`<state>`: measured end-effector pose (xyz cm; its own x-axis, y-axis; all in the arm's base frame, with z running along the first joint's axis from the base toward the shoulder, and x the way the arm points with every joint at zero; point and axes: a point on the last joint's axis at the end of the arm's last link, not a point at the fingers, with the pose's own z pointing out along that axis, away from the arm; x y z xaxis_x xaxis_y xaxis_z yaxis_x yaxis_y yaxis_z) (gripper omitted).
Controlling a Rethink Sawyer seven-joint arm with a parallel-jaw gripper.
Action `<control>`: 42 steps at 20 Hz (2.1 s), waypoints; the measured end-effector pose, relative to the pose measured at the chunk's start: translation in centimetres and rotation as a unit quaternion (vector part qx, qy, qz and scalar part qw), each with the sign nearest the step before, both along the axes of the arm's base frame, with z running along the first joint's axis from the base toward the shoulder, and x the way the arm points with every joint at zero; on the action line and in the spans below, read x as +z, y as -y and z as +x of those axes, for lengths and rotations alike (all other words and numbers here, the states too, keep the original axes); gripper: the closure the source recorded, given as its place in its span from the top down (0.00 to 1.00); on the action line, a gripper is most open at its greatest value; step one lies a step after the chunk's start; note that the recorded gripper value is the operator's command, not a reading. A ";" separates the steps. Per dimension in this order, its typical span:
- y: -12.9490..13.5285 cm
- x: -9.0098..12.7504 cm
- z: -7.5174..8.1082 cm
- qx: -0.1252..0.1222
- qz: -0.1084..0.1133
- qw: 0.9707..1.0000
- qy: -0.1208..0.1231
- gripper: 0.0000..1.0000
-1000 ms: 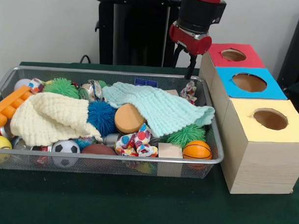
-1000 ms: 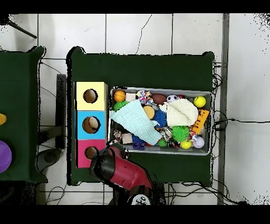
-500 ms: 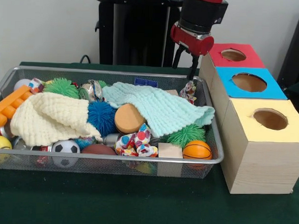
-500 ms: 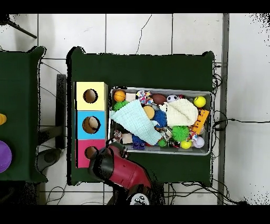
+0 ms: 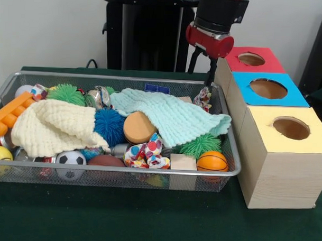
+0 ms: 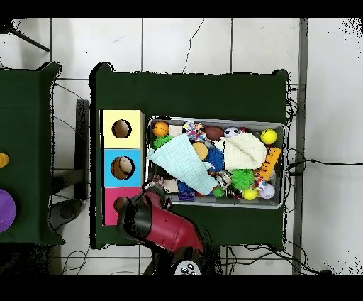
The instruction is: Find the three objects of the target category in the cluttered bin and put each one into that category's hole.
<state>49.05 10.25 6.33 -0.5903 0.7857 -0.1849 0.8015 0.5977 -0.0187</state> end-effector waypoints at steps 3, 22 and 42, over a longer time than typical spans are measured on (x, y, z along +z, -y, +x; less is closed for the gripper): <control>-0.2 0.3 0.9 0.003 0.000 1.000 0.010 1.00; -0.2 -2.0 4.3 0.013 -0.010 0.998 0.055 1.00; -2.0 -6.1 4.3 -0.027 0.000 0.998 0.056 1.00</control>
